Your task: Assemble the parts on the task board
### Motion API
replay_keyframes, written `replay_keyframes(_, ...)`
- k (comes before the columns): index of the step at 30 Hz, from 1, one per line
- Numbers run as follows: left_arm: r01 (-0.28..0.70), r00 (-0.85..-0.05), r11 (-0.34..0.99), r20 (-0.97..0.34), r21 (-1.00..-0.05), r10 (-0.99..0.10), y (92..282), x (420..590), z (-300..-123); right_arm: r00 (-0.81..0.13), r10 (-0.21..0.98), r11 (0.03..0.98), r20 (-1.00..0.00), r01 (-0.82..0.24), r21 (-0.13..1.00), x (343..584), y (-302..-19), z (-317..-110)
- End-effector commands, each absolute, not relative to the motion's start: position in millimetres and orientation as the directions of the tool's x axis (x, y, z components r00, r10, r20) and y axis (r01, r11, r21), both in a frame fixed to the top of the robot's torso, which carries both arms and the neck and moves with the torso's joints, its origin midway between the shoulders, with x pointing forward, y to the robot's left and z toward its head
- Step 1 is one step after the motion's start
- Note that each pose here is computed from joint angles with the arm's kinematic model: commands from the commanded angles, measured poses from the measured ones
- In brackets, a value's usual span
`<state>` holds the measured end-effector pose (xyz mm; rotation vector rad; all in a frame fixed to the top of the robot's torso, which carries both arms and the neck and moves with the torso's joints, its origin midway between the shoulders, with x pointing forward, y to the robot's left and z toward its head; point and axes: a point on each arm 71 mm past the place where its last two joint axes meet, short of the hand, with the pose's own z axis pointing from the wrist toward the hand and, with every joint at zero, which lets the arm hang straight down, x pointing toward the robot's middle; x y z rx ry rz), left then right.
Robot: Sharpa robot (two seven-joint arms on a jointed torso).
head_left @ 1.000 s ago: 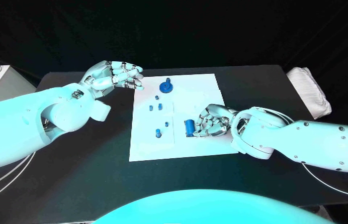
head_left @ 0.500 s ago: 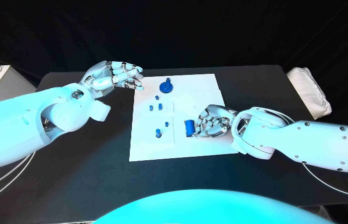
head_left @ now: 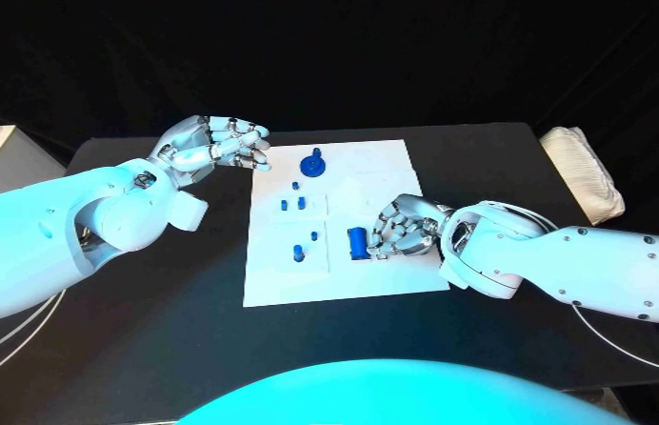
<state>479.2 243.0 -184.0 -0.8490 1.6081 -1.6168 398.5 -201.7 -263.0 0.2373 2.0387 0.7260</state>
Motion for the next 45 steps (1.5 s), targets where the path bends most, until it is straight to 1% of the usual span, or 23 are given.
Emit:
replay_keyframes(1, 0.044, -0.555, -0.028, -0.001, -0.999, -0.832, 241.1, 479.1, -181.8, -0.562, 0.547, 0.702, -0.621, -0.097, 0.706, 400.2, -206.1, -254.4)
replay_keyframes(4, 0.047, -0.552, -0.035, 0.003, -0.998, -0.834, 241.4, 479.6, -181.6, -0.545, 0.584, 0.674, -0.601, -0.086, 0.733, 403.5, -217.2, -247.6)
replay_keyframes(5, 0.048, -0.55, -0.039, 0.006, -0.998, -0.835, 241.6, 479.8, -181.4, -0.527, 0.604, 0.665, -0.598, -0.079, 0.742, 405.9, -226.9, -243.1)
replay_keyframes(6, 0.048, -0.549, -0.04, 0.007, -0.998, -0.836, 241.7, 479.9, -181.4, -0.521, 0.608, 0.664, -0.598, -0.078, 0.743, 406.6, -229.6, -242.0)
replay_keyframes(7, 0.049, -0.549, -0.042, 0.008, -0.998, -0.836, 241.8, 479.9, -181.3, -0.512, 0.614, 0.664, -0.601, -0.076, 0.744, 407.7, -233.8, -240.3)
replay_keyframes(8, 0.05, -0.547, -0.045, 0.011, -0.998, -0.837, 242.1, 480.1, -181.3, -0.486, 0.622, 0.67, -0.614, -0.075, 0.738, 410.6, -245.6, -236.3)
replay_keyframes(10, 0.05, -0.546, -0.048, 0.013, -0.998, -0.838, 242.2, 480.3, -181.4, -0.457, 0.619, 0.688, -0.639, -0.077, 0.722, 412.9, -258.9, -233.2)
replay_keyframes(13, 0.05, -0.546, -0.051, 0.015, -0.997, -0.838, 242.2, 480.4, -181.9, -0.415, 0.591, 0.73, -0.691, -0.09, 0.678, 414.2, -278.3, -229.9)
replay_keyframes(17, 0.049, -0.545, -0.051, 0.017, -0.997, -0.838, 242.3, 480.4, -182.8, -0.381, 0.539, 0.785, -0.751, -0.096, 0.612, 411.0, -295.6, -229.5)
replay_keyframes(22, 0.046, -0.546, -0.053, 0.019, -0.998, -0.837, 241.3, 480.3, -184.0, -0.36, 0.464, 0.846, -0.809, -0.089, 0.525, 402.3, -309.4, -233.0)
replay_keyframes(27, 0.044, -0.548, -0.053, 0.02, -0.998, -0.836, 240.8, 480.1, -184.9, -0.355, 0.404, 0.888, -0.843, -0.071, 0.455, 393.9, -314.7, -239.2)
replay_keyframes(31, 0.043, -0.549, -0.054, 0.021, -0.998, -0.835, 240.2, 479.9, -185.4, -0.359, 0.373, 0.906, -0.856, -0.059, 0.419, 388.2, -312.0, -246.5)
replay_keyframes(45, 0.036, -0.552, -0.052, 0.024, -0.998, -0.834, 241.1, 478.5, -186.0, -0.38, 0.319, 0.935, -0.868, -0.025, 0.354, 382.8, -295.7, -262.9)
